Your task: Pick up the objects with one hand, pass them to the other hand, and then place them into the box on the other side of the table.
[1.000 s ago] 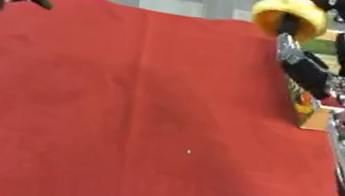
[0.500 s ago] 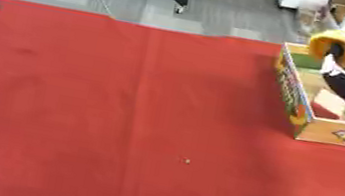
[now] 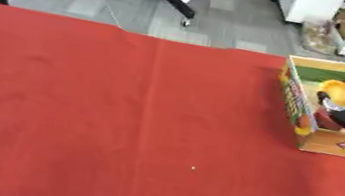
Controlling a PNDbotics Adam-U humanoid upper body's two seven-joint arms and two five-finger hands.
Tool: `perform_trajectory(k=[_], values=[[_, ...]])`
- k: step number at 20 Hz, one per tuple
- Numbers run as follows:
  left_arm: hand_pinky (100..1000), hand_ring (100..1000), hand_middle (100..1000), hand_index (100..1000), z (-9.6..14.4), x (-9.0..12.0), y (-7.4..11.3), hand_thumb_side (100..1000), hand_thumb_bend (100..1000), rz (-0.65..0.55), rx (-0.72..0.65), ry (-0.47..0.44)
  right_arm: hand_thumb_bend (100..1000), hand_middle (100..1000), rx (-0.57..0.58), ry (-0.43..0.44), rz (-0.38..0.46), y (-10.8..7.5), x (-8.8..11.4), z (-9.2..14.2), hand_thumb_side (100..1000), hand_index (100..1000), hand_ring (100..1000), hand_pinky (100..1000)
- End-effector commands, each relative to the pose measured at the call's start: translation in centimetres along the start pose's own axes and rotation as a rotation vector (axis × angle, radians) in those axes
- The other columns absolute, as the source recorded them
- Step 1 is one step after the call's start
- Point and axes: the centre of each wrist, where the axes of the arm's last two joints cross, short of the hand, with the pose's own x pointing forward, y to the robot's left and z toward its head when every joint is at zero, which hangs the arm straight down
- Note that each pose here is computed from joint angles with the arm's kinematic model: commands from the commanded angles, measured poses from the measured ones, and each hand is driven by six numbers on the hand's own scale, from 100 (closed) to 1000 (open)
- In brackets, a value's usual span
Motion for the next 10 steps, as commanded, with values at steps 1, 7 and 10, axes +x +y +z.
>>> perform_trajectory(k=[1,7,10], values=[[719,561,630,761,-0.2,0.3,0.3,743,599,-0.004,0.019,-0.018,779,866,-0.061,-0.019,0.077,-3.0,-0.2,-0.7,756,923,822,800],[716,558,625,756,0.1,-0.3,-0.1,743,595,0.023,0.05,0.001,542,870,-0.254,-0.12,-0.01,-4.4,2.7,0.5,597,893,818,800],[715,557,624,755,0.2,-0.4,-0.3,744,594,0.035,0.06,0.005,416,844,-0.347,-0.24,-0.15,-4.6,5.7,2.5,586,874,802,793]])
